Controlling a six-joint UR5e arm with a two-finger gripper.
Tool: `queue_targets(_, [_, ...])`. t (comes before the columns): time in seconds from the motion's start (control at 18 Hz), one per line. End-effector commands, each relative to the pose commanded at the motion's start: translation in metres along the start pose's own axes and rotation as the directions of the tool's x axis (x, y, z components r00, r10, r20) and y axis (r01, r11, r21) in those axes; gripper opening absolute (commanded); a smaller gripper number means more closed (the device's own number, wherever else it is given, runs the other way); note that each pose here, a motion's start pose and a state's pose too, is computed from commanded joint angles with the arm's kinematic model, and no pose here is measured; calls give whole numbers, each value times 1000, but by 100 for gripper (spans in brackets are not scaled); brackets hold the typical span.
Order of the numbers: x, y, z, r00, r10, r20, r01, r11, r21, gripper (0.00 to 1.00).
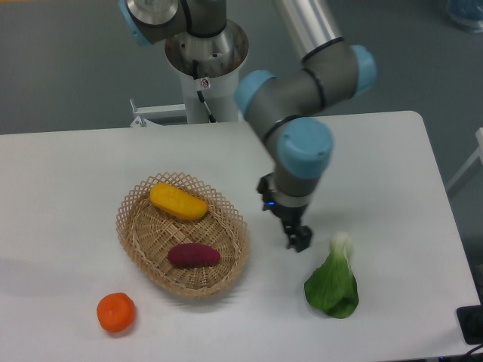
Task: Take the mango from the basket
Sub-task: 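Move the gripper over the basket toward the yellow mango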
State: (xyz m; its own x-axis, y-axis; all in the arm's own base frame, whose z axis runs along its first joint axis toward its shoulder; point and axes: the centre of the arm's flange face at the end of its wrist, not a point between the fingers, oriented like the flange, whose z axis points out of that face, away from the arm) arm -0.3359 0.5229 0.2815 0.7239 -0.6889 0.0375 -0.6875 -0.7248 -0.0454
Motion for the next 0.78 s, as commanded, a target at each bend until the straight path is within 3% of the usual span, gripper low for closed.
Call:
queue_targets(0.5, [44, -69, 26, 989, 134, -61, -135, 991, -7, 100])
queue_targets(0.78, [64, -74, 35, 972, 219, -90, -220, 976, -3, 100])
